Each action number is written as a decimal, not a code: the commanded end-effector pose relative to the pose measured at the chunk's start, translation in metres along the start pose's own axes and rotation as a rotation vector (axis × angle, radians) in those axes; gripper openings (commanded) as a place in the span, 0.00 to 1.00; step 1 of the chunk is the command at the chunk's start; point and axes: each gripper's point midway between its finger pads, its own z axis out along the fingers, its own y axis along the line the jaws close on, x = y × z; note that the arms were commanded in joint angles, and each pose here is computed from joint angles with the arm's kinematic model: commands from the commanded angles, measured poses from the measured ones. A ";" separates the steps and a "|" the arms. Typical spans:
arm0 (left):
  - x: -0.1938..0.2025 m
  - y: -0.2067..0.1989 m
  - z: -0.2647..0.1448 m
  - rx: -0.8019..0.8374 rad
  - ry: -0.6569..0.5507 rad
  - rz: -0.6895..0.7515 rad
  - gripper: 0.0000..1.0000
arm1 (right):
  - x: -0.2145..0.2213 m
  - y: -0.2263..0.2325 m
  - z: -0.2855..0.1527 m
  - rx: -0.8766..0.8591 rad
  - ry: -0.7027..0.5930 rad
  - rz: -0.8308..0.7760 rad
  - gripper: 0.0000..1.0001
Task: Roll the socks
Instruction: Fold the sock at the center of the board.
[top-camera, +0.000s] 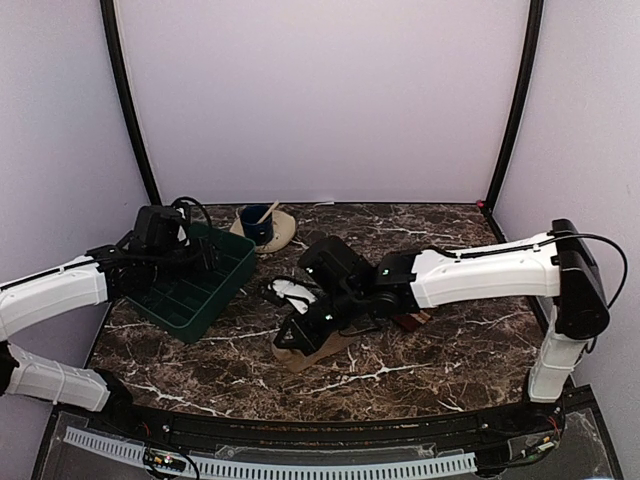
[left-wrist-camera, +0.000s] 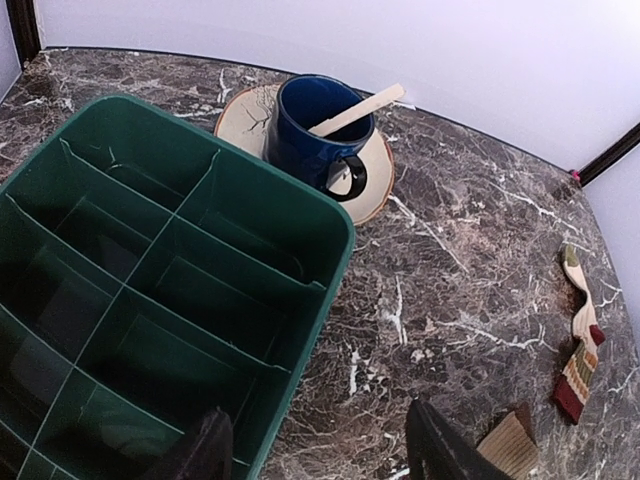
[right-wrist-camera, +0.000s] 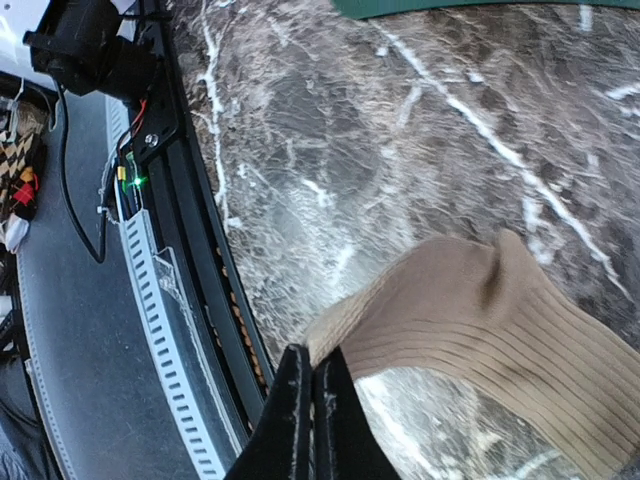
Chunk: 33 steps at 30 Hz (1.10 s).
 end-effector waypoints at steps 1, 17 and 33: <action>-0.001 -0.011 0.005 0.007 -0.008 0.033 0.61 | -0.027 -0.021 -0.032 0.003 -0.148 0.034 0.00; 0.026 -0.074 0.018 0.105 0.041 0.214 0.61 | 0.013 -0.117 -0.073 0.168 -0.171 0.157 0.00; 0.100 -0.145 0.023 0.296 0.165 0.429 0.61 | 0.043 -0.171 -0.085 0.317 -0.131 0.228 0.00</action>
